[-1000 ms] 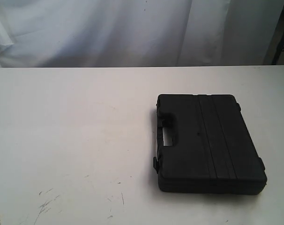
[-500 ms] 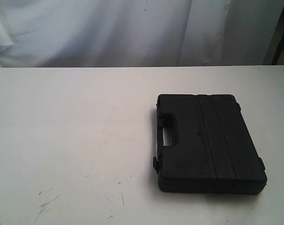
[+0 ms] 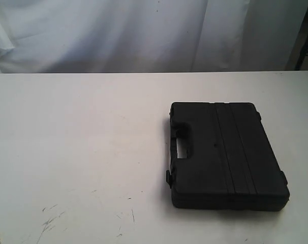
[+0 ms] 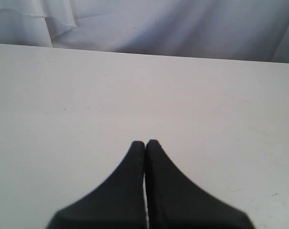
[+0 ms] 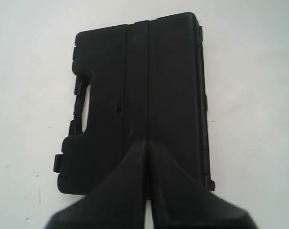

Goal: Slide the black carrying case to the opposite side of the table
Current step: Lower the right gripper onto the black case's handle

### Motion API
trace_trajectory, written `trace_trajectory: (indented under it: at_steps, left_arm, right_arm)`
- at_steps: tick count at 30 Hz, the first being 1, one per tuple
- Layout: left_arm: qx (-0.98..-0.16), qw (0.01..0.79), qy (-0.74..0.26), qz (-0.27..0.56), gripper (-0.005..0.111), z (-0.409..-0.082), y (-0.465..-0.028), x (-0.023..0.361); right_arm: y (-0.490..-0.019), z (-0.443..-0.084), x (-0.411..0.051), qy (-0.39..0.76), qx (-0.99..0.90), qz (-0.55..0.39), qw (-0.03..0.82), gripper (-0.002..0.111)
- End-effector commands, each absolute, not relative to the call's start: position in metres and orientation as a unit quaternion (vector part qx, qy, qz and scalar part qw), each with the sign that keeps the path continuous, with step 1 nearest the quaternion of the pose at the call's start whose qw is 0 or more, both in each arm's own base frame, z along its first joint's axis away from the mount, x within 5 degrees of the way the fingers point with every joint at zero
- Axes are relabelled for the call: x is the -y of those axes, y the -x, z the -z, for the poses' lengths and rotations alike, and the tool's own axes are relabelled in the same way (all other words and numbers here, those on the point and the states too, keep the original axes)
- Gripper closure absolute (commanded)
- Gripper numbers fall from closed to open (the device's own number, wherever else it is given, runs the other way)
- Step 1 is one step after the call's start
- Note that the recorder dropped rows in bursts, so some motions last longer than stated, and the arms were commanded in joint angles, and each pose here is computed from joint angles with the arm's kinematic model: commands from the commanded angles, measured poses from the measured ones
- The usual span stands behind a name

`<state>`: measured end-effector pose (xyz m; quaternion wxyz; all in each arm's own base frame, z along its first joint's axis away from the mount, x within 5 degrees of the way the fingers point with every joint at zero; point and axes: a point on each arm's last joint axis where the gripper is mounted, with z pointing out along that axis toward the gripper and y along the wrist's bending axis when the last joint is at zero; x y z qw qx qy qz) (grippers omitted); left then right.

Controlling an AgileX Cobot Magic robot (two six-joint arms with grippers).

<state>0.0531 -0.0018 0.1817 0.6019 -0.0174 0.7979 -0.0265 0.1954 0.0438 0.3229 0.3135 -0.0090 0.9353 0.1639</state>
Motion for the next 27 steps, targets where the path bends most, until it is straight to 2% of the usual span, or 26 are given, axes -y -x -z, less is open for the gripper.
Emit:
trace_trajectory:
  at_steps: [1,6,14,27]
  left_arm:
    - [-0.795,0.605,0.017,0.029,0.107,-0.181,-0.053,0.002]
    - [-0.795,0.605,0.017,0.029,0.107,-0.181,-0.053,0.002]
    - [-0.795,0.605,0.017,0.029,0.107,-0.181,-0.053,0.002]
    - [-0.795,0.605,0.017,0.029,0.107,-0.181,-0.053,0.002]
  right_arm:
    - [-0.212,-0.329,-0.071,0.041,-0.943,-0.195,0.266,0.108]
    - [-0.228,-0.326,-0.123,0.098,-0.946,-0.205,0.232,0.108]
    - [-0.26,-0.299,-0.182,0.134,-0.961,-0.174,0.17,0.108]
    - [-0.308,-0.238,-0.25,0.096,-0.986,-0.113,0.071,0.108]
